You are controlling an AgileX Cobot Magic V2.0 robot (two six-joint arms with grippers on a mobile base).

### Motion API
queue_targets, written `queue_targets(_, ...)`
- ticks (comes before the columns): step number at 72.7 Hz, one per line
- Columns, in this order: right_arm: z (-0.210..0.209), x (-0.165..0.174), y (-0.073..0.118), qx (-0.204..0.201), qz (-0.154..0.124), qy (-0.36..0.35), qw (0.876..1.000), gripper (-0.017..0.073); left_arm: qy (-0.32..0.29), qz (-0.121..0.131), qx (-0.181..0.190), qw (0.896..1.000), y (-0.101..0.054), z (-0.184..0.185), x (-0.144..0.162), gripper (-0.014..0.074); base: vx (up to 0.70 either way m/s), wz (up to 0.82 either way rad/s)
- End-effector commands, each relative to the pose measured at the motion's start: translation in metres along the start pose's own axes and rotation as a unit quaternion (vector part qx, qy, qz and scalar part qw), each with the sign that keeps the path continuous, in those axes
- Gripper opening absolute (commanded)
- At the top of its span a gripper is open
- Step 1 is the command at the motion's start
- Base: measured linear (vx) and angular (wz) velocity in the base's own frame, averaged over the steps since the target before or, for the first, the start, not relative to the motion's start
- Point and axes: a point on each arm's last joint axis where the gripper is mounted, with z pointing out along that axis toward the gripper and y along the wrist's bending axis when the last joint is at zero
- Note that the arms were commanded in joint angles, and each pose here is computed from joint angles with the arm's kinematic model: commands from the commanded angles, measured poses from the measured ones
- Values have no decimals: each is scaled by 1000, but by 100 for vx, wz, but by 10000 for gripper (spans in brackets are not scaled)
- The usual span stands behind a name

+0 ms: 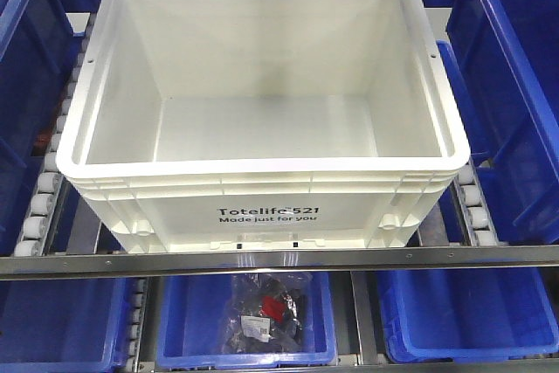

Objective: Place moving items into box and shelve

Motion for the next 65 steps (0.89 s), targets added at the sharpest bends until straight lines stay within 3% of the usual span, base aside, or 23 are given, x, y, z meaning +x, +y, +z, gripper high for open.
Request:
queue_targets(1,-4,-9,0,2,-7,-59,998,-11,-23,-6,0,1000,1,2,4,101,0,0)
queue_targets(25,-18,16,0,8,-8,-30,999,-6,-24,-6,0,1000,1,2,4,101,0,0)
queue_targets(65,-18,17,0,7,-7,-24,1000,-6,-24,-6,0,1000,1,2,4,101,0,0)
